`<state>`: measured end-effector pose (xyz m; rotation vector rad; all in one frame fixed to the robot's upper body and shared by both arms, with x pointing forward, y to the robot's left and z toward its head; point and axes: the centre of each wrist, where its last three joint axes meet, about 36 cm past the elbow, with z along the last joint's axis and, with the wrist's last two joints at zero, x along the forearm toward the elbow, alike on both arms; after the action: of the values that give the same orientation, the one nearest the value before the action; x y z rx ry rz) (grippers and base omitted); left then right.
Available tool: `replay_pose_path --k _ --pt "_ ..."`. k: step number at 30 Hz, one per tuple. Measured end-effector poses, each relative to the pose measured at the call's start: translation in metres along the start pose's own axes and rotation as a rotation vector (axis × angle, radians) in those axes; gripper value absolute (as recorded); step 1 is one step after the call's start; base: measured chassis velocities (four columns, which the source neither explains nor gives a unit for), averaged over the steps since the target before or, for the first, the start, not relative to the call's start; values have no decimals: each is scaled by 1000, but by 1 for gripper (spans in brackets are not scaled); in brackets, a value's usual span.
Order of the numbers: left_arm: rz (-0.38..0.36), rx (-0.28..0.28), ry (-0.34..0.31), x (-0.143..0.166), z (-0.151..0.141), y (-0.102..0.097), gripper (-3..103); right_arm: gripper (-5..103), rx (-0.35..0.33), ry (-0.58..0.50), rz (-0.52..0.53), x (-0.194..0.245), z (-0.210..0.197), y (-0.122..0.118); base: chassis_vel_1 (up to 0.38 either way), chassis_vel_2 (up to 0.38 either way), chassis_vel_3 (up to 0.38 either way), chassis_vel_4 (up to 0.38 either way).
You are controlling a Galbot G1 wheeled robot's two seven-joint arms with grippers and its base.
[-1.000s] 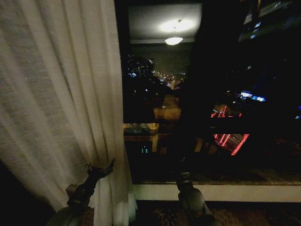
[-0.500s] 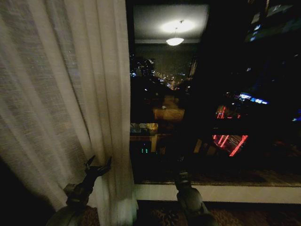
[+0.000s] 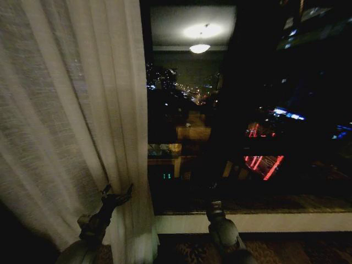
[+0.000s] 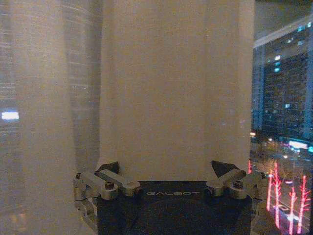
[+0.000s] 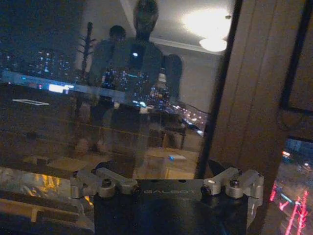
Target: Open the curtains by pulling them apart, changing their state from closed to fully open.
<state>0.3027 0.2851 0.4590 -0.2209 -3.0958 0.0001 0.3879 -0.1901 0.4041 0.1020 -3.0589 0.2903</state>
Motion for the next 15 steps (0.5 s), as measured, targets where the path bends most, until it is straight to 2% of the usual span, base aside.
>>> replay_pose_path --k 6,11,15 --pt "-16 8 -3 0 1 -2 100 100 7 3 0 2 2 -2 -18 -10 -8 -5" --pt "-101 15 23 -4 -1 -2 100 100 10 10 -6 2 4 -2 0 0 0 0" --pt "-164 -2 28 -17 -3 4 100 100 11 16 -20 2 7 3 0 0 0 0"
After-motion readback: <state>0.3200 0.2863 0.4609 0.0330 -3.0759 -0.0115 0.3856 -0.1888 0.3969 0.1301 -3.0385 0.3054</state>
